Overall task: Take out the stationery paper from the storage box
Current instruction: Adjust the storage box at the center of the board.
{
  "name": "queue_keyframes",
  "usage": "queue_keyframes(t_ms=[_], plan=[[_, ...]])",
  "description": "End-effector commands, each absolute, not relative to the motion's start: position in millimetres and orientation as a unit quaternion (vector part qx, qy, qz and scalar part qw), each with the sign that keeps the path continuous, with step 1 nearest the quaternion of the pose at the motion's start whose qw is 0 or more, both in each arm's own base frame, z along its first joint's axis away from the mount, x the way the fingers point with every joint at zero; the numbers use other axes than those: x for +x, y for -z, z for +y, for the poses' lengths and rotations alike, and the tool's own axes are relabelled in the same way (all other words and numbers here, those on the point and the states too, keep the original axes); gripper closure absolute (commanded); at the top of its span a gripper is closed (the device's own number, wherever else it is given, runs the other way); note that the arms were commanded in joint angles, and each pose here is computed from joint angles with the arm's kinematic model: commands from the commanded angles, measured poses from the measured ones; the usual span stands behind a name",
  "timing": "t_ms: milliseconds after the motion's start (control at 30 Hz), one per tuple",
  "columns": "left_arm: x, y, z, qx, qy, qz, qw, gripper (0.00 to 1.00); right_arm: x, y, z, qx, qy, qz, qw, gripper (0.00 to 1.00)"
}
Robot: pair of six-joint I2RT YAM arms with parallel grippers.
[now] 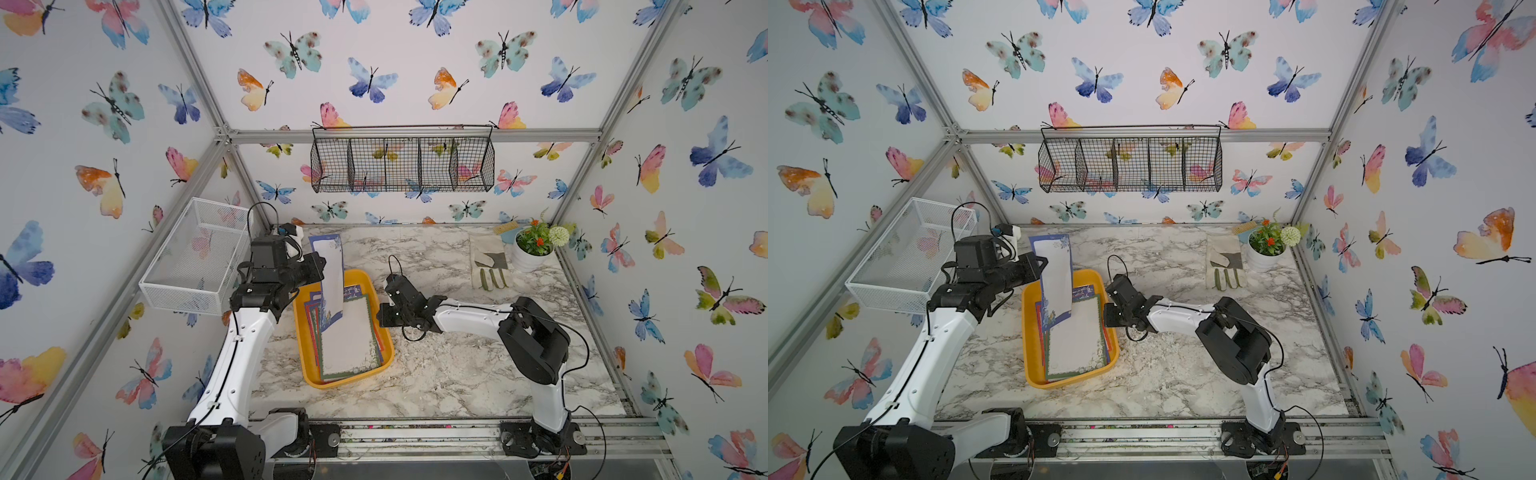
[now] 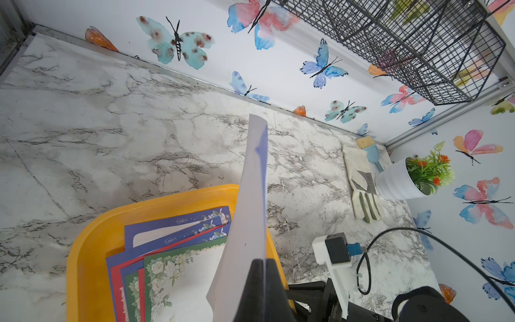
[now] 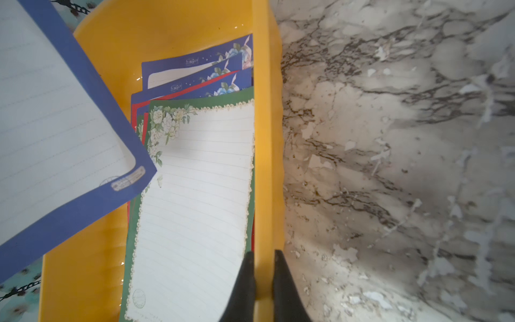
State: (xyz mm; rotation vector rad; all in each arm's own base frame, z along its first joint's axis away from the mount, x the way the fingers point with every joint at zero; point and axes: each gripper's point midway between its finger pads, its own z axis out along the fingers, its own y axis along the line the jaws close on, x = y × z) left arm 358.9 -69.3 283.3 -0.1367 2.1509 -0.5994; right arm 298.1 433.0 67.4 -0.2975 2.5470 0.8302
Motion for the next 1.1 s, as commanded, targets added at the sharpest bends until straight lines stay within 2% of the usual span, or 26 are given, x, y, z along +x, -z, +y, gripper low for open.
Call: queue_keyframes(t_ms=[0, 133, 200, 267, 367, 500, 633, 800, 967, 1067], plan=[[353, -296, -70, -0.048, 0.243, 0.857, 0.451, 1.00, 308, -82, 427, -0.075, -0.286, 0.924, 0.243, 0.91], [351, -300, -71, -0.046, 0.247, 0.855, 0.454, 1.00, 307, -82, 424, -0.052, -0.283, 0.925, 0.249, 0.90], [349, -301, -71, -0.045, 0.248, 0.854, 0.455, 1.00, 307, -89, 426, -0.049, -0.289, 0.921, 0.257, 0.81], [348, -302, -73, -0.043, 0.253, 0.853, 0.454, 1.00, 306, -99, 427, -0.050, -0.296, 0.916, 0.265, 0.66], [346, -306, -77, -0.036, 0.262, 0.850, 0.455, 1.00, 306, -121, 428, -0.056, -0.316, 0.903, 0.286, 0.55], [344, -321, -86, -0.019, 0.284, 0.842, 0.459, 1.00, 301, -161, 425, -0.096, -0.334, 0.881, 0.320, 0.46], [335, -348, -103, 0.014, 0.322, 0.824, 0.467, 1.00, 288, -194, 413, -0.191, -0.328, 0.849, 0.367, 0.41], [308, -392, -153, 0.115, 0.412, 0.781, 0.455, 1.00, 260, -251, 381, -0.312, -0.319, 0.759, 0.475, 0.27], [271, -425, -204, 0.243, 0.530, 0.692, 0.425, 1.00, 238, -307, 348, -0.388, -0.277, 0.659, 0.582, 0.02], [263, -439, -219, 0.292, 0.565, 0.650, 0.415, 1.00, 238, -334, 325, -0.390, -0.235, 0.625, 0.634, 0.02]])
